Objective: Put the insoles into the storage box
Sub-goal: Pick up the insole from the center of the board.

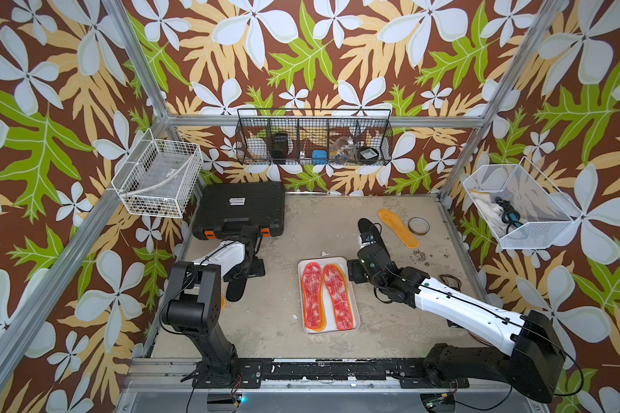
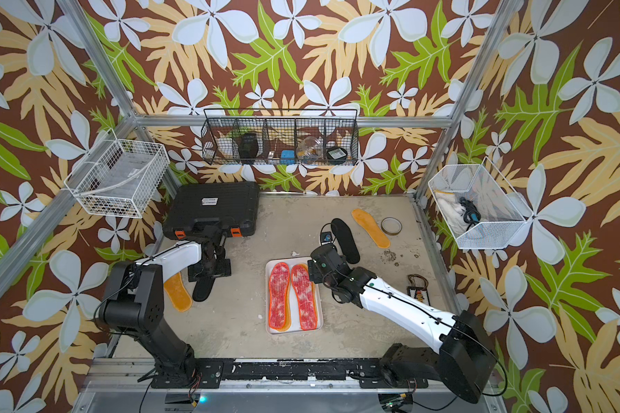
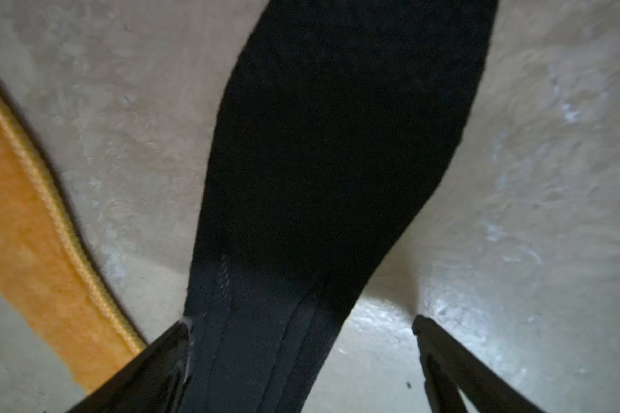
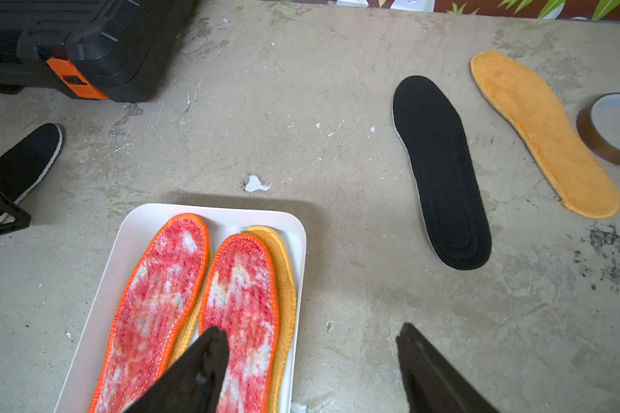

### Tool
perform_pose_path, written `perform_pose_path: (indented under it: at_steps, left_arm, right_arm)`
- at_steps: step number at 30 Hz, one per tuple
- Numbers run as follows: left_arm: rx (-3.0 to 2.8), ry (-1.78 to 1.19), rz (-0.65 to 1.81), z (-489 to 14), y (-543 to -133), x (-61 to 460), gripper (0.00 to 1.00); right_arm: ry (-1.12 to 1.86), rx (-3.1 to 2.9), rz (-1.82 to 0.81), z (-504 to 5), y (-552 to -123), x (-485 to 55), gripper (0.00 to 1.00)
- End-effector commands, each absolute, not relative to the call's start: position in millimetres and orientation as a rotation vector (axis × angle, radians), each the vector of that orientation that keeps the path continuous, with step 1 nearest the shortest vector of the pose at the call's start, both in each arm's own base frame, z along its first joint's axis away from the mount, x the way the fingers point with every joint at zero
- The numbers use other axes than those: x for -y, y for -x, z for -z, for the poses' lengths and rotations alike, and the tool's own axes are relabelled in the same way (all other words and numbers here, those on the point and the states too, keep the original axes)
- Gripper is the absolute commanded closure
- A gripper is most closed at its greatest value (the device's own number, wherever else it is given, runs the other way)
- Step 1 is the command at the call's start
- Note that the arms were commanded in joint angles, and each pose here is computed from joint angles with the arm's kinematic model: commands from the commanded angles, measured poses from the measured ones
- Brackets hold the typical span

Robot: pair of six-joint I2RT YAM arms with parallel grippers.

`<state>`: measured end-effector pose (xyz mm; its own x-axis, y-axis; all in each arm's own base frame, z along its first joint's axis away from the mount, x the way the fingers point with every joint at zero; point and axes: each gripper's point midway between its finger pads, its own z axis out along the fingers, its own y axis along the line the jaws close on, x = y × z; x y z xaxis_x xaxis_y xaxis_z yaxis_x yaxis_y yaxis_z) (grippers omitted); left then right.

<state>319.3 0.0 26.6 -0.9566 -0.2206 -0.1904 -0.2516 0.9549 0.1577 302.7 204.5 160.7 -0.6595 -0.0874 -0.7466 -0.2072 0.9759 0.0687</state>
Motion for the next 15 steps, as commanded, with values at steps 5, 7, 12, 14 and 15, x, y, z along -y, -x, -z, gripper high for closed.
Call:
perform_pose_path:
  at_steps: [5, 7, 12, 14, 15]
  left_arm:
    - [-2.932, 0.313, -0.290, -23.8, -329.1, -7.1, 0.00]
    - [-2.911, 0.329, -0.325, -30.7, -331.8, -13.3, 0.00]
    - [-2.833, 0.393, -0.351, -53.3, -347.6, -29.1, 0.00]
    - [-2.873, 0.409, -0.288, -40.4, -349.7, -30.1, 0.00]
    - [-2.901, 0.407, -0.270, -33.0, -349.2, -28.6, 0.00]
  right_arm:
    - [0.244, -2.271, -0.194, -167.0, -307.8, -210.9, 0.21]
    - [0.241, -2.268, -0.191, -167.3, -308.6, -210.2, 0.21]
    - [0.231, -2.272, -0.203, -165.7, -308.1, -210.9, 0.21]
    - [0.226, -2.270, -0.211, -166.6, -307.3, -210.9, 0.20]
    - [0.224, -2.267, -0.212, -167.3, -307.4, -210.5, 0.21]
